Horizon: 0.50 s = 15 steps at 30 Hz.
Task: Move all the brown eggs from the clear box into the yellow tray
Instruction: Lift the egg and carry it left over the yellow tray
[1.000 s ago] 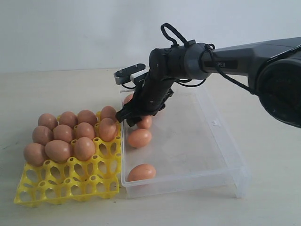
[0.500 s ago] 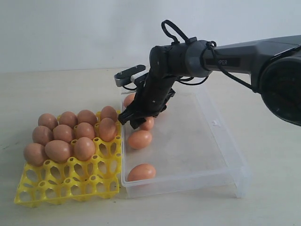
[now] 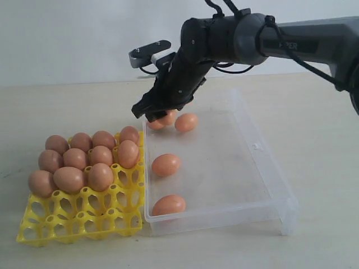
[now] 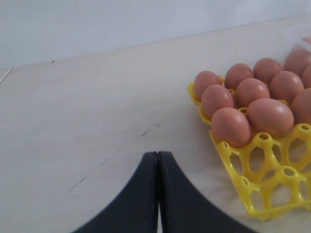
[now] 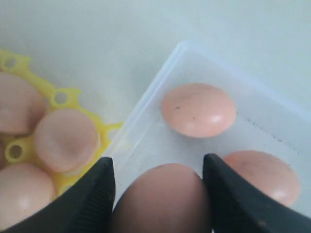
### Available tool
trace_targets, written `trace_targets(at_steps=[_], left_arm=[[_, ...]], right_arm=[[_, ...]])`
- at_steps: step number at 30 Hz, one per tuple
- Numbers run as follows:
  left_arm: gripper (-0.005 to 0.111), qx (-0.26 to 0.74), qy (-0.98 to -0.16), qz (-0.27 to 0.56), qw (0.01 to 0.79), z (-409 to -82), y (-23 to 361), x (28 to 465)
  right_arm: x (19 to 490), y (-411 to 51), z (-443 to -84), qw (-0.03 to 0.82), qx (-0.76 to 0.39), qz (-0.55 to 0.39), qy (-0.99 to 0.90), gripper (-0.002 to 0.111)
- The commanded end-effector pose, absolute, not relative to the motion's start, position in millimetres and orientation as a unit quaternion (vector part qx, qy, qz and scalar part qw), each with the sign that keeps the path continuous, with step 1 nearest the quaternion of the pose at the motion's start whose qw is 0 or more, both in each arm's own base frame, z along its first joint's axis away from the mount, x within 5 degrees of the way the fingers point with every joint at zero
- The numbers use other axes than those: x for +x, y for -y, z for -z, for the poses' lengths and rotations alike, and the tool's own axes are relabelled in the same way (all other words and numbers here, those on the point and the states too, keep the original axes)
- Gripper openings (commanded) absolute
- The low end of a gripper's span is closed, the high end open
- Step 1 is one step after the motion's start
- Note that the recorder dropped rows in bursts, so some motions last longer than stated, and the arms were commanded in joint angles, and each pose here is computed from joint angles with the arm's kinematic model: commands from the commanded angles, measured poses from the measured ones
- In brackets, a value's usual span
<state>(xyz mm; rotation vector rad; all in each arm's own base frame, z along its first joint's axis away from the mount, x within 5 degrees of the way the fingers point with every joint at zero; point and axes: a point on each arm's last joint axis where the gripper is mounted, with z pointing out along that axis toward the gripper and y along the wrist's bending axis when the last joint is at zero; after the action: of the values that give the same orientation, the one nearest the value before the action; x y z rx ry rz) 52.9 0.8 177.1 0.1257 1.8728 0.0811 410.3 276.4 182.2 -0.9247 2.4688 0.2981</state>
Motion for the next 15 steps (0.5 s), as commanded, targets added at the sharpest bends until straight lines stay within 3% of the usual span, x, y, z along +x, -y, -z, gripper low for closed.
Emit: trace_targets(at_steps=[1,15], left_arm=[[0.000,0.053,-0.800,-0.031,0.597,-179,0,53],[0.000,0.053,-0.800,-0.031,0.597,-179,0,53]], right_arm=[[399,-282,-201,0.284,-0.350,-0.124,-0.884,0.000],[340,-253,-196,0.439,-0.292,-0.138,-0.839,0.000]])
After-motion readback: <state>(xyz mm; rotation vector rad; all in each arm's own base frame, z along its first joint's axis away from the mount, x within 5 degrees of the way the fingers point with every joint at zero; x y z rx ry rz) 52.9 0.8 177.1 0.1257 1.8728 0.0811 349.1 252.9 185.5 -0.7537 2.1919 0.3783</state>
